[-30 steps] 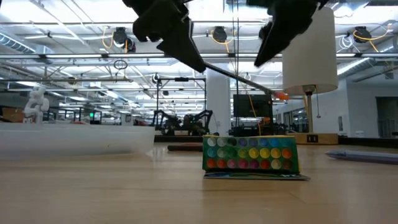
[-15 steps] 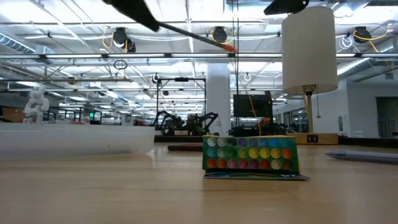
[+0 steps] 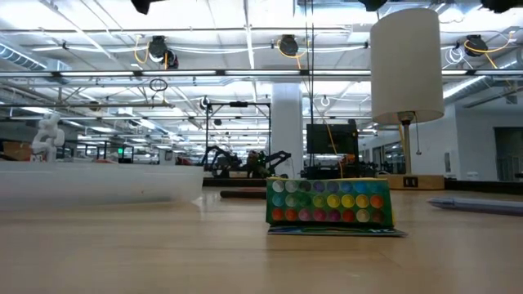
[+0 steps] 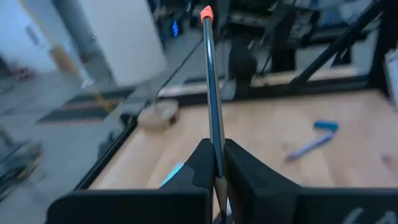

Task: Pack school essentials
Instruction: Put the black pencil into the supply box, then put the blue pen into the supply box

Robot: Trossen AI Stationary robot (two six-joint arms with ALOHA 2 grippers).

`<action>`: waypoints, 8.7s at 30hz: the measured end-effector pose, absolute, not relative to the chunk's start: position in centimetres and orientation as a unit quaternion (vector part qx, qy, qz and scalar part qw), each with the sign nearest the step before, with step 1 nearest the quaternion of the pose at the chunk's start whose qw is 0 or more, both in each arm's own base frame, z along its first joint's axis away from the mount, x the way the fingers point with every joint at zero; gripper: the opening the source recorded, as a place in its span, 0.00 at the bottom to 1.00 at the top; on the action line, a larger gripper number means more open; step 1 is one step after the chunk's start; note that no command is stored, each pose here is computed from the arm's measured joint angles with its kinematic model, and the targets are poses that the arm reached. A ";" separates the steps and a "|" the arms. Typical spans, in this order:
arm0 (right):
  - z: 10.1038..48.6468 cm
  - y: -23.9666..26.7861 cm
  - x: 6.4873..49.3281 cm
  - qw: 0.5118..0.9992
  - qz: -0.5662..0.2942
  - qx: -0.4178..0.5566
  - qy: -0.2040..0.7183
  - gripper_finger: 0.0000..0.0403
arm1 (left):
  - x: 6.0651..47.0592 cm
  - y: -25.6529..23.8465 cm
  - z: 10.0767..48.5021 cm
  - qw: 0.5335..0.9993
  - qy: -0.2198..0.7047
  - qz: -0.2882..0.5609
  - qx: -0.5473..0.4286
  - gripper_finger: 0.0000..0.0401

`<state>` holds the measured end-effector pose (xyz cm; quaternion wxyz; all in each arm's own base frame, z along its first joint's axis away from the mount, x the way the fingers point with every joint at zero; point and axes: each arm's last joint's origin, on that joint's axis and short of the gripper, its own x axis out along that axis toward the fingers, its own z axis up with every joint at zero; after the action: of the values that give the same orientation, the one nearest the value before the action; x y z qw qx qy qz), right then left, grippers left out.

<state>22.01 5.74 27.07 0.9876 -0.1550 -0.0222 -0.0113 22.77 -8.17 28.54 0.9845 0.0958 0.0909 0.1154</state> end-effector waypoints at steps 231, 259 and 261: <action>27.6 5.4 25.5 0.950 0.011 0.034 0.311 0.51 | 15.8 -13.1 21.1 0.943 0.265 0.188 -0.067 0.12; 27.7 5.4 25.6 0.950 0.011 0.035 0.311 0.51 | 15.3 -13.0 17.9 0.923 0.345 0.115 -0.129 0.39; 27.7 5.4 25.6 0.950 0.012 0.035 0.311 0.51 | 15.3 -13.0 17.9 0.923 0.344 0.116 -0.128 0.40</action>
<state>25.55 5.36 27.65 0.9499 0.0347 0.3105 0.0115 15.32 -13.00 17.92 0.9229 -0.1285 0.3441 0.1157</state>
